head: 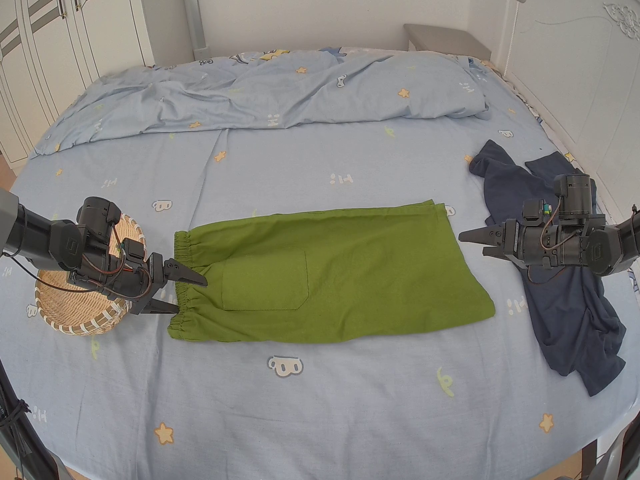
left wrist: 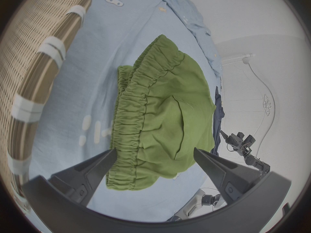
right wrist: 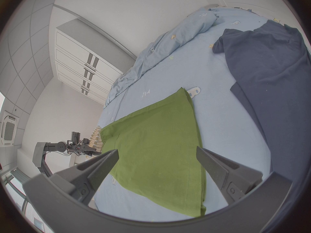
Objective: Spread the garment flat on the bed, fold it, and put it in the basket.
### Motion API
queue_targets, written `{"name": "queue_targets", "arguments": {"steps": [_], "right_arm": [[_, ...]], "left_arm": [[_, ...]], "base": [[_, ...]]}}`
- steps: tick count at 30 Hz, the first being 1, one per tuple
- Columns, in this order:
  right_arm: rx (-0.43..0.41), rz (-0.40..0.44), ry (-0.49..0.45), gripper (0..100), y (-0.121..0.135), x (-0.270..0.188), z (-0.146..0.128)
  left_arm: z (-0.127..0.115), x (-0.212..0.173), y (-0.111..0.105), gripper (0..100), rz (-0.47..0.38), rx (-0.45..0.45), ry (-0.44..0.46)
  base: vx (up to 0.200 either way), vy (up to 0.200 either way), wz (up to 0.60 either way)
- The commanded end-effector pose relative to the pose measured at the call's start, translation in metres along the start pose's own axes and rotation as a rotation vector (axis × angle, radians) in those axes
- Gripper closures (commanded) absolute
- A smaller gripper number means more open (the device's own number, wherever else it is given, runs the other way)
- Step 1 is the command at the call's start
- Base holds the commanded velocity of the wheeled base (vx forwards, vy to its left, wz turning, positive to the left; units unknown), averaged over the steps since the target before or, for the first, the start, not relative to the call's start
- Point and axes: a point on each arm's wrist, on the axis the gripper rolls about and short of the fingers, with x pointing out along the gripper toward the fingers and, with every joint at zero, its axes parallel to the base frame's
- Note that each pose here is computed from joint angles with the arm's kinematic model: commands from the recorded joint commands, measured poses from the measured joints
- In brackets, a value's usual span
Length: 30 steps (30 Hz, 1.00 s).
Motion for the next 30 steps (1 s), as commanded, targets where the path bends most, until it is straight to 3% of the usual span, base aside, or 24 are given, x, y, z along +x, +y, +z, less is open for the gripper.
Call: {"name": "queue_targets", "arguments": {"steps": [1, 30], "right_arm": [[-0.004, 0.005, 0.002, 0, 0.005, -0.002, -0.002], [-0.008, 0.016, 0.022, 0, 0.008, 0.003, -0.007]], "left_arm": [[-0.005, 0.0, 0.007, 0, 0.015, -0.013, -0.004], [-0.013, 0.021, 0.024, 0, -0.02, 0.079, -0.062]], "base": [[0.0, 0.0, 0.0], [0.0, 0.0, 0.0]]}}
